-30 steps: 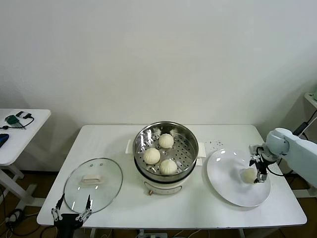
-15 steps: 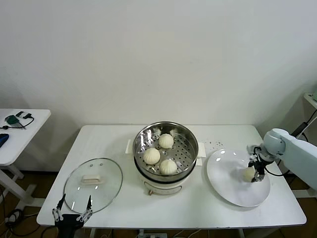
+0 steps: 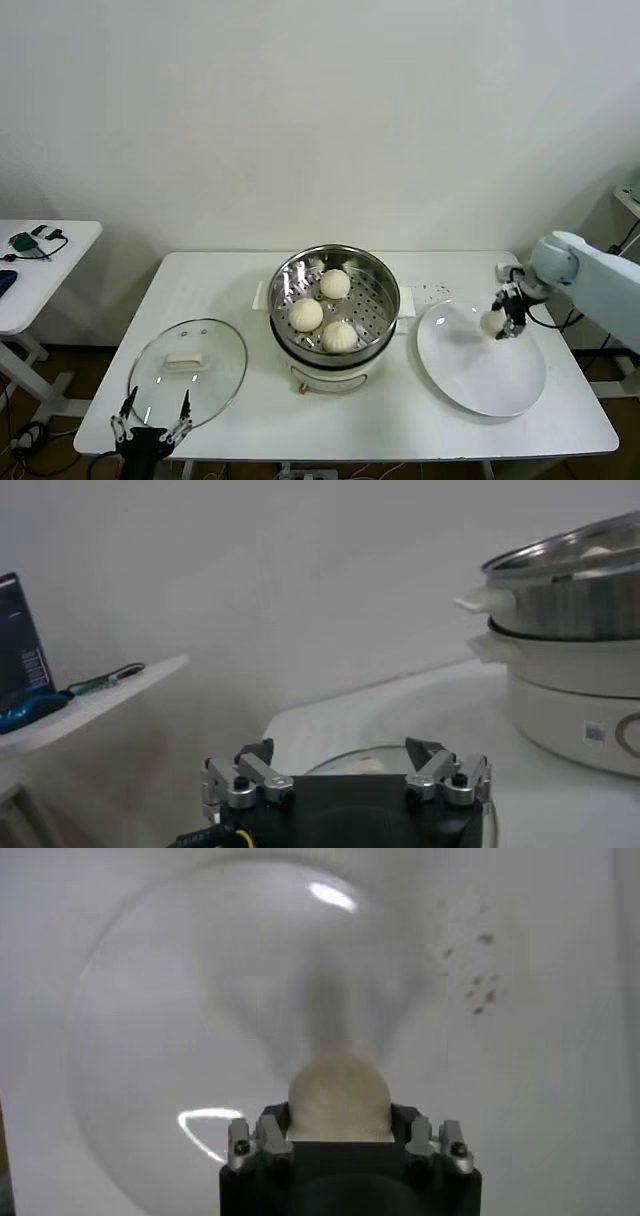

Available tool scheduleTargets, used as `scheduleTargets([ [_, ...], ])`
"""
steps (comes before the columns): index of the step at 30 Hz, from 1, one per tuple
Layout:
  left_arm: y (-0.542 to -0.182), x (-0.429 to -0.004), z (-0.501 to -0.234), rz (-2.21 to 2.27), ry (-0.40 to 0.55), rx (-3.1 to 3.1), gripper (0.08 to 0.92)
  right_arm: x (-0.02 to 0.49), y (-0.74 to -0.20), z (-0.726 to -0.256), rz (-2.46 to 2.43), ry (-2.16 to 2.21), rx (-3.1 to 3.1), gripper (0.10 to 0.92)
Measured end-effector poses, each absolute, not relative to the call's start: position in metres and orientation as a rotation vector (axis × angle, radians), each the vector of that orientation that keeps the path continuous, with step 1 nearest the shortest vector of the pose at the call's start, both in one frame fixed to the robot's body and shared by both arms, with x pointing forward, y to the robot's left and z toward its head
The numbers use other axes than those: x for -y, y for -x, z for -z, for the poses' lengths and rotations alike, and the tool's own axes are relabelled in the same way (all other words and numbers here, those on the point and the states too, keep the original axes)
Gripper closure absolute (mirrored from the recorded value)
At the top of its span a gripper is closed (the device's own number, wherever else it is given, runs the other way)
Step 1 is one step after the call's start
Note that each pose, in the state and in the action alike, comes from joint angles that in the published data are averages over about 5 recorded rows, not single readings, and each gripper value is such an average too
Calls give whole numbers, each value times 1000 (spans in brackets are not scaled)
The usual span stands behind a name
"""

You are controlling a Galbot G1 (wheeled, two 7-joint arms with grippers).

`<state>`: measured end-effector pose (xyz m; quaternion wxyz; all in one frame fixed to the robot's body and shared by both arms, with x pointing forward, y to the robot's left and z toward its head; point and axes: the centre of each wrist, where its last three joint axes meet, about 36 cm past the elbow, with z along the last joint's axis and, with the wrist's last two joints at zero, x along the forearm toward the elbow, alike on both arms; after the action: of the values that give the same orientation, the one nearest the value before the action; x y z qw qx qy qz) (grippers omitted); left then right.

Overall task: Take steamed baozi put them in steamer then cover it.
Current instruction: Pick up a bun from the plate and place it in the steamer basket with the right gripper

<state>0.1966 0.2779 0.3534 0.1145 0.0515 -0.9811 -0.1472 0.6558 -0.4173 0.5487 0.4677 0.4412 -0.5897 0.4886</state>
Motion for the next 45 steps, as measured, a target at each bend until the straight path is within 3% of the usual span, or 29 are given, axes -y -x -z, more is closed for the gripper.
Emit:
scheduleTargets([
  [10,-199,-265,-359,437,-92,2900,177,322,-686,-658,-1267,-1174,1567,369],
  [18,-199,-261,-364,439,-66,2923,177,246,-683,-690,-1270,-1242,1577,369],
  [31,-197,-267,-366,431,-73,2931,177,158,-668,-668,-1293,-1305,1468,369],
  [45,-203,-271,-363,420,-83,2925,177,135,-659,-604,-1304,-1304,1317,368],
])
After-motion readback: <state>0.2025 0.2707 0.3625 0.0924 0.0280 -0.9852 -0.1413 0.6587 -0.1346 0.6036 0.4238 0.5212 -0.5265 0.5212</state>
